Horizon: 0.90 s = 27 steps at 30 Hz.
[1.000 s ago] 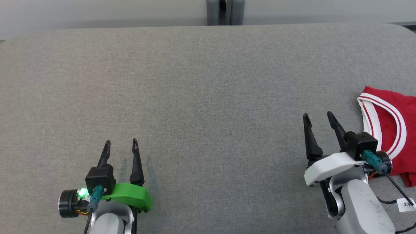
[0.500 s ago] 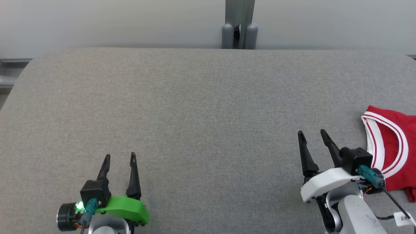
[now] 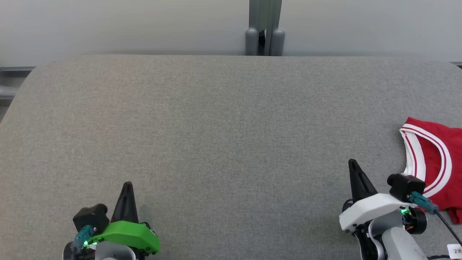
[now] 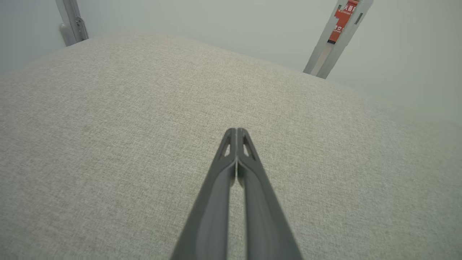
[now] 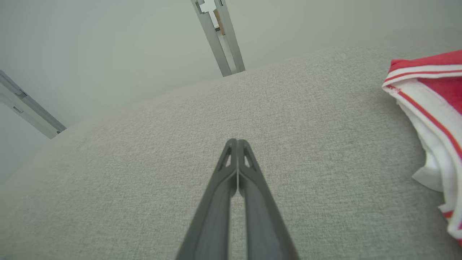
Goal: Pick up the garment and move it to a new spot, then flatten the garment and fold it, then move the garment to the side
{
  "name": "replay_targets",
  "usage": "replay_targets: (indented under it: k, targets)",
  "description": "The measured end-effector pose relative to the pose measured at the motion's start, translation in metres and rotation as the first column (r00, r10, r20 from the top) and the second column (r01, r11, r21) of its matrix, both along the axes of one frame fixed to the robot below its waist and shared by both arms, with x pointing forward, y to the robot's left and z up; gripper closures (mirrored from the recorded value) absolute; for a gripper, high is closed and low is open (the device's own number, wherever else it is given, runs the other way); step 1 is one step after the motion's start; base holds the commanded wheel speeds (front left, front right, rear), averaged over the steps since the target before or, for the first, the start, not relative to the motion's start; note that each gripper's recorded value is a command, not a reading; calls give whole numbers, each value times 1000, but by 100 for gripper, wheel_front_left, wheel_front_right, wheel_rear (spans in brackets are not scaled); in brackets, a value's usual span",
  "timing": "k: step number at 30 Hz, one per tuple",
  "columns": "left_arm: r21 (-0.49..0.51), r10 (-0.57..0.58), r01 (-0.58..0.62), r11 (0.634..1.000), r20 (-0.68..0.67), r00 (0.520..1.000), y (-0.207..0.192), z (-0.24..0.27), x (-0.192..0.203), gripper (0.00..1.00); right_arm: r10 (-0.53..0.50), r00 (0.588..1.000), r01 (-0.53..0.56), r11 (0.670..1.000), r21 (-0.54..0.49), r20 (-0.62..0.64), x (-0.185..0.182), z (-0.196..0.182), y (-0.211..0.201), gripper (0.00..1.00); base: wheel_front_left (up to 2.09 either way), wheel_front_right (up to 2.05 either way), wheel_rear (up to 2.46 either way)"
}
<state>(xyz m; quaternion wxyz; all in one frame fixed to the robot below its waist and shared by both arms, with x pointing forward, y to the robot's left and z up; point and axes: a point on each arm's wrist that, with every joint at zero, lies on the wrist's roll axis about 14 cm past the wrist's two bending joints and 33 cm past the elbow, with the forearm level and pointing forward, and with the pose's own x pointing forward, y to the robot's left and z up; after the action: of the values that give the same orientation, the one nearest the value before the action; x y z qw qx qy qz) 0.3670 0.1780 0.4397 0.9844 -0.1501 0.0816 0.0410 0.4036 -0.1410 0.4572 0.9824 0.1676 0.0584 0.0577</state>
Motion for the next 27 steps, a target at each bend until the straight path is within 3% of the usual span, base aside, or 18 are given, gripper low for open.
replay_targets:
  k: [15, 27]
  targets:
    - [-248, 61, -64, 967, -18, 998, 8, 3, 3, 100, -75, 996, 83, 969, 231, -44, 0, 5, -14, 100, 0, 0, 0]
    - [-418, 93, -95, 904, -26, 995, 12, 7, 5, 100, -111, 991, 130, 910, 393, -71, 0, 11, -23, 100, 0, 0, 0]
